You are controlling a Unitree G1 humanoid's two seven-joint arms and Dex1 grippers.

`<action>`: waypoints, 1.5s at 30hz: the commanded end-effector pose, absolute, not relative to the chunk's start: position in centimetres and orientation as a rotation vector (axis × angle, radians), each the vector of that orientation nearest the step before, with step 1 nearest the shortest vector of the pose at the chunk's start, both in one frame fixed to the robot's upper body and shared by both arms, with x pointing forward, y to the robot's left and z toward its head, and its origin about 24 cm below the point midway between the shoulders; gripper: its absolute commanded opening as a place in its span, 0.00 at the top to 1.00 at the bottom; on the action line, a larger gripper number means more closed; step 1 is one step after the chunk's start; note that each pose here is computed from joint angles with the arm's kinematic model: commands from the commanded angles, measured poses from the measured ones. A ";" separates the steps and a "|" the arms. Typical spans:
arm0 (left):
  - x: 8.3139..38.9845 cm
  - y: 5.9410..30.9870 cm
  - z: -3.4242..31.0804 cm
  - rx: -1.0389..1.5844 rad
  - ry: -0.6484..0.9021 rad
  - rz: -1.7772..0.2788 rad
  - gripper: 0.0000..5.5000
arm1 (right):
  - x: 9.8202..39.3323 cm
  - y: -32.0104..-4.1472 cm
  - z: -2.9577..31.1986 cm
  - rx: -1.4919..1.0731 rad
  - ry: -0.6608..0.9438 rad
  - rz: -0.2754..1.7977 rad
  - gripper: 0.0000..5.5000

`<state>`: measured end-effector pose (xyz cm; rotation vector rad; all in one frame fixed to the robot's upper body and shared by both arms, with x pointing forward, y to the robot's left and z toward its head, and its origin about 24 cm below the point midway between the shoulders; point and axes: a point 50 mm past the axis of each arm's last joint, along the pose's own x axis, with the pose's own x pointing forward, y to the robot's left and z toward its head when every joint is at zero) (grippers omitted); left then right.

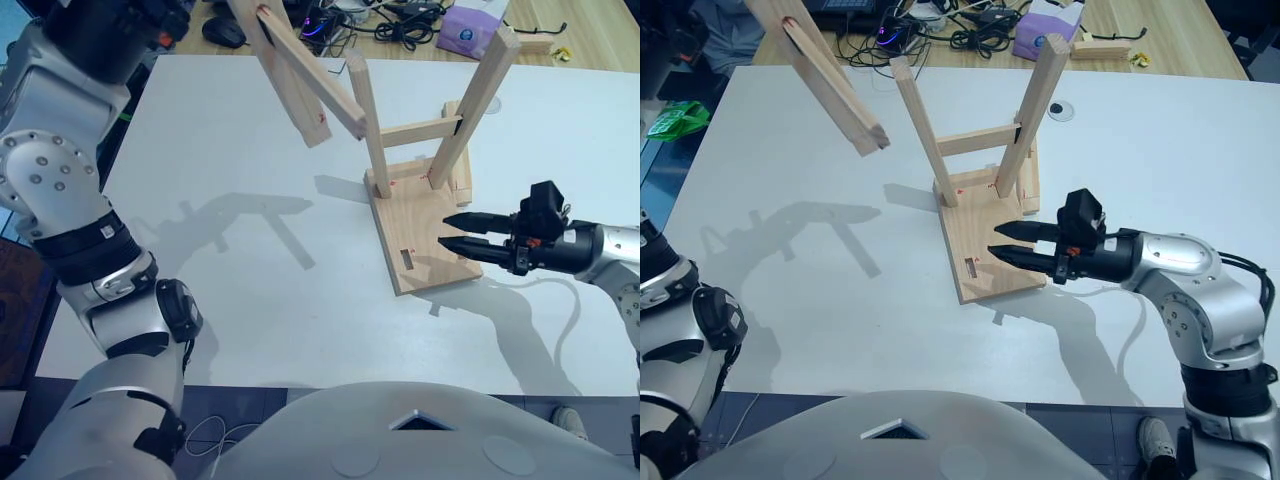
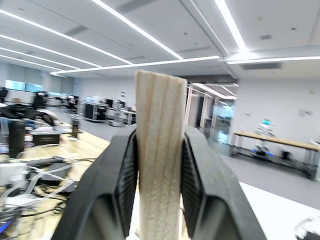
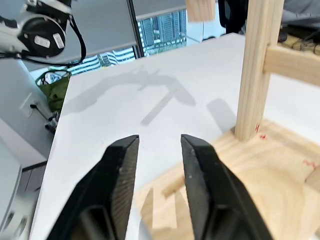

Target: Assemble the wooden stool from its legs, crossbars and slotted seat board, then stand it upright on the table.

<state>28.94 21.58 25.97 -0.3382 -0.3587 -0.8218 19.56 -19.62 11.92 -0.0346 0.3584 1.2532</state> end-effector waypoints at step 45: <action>28.0 19.8 24.0 -0.544 -0.463 -0.621 0.81 | 25.9 -21.3 10.2 -0.721 0.173 1.053 1.00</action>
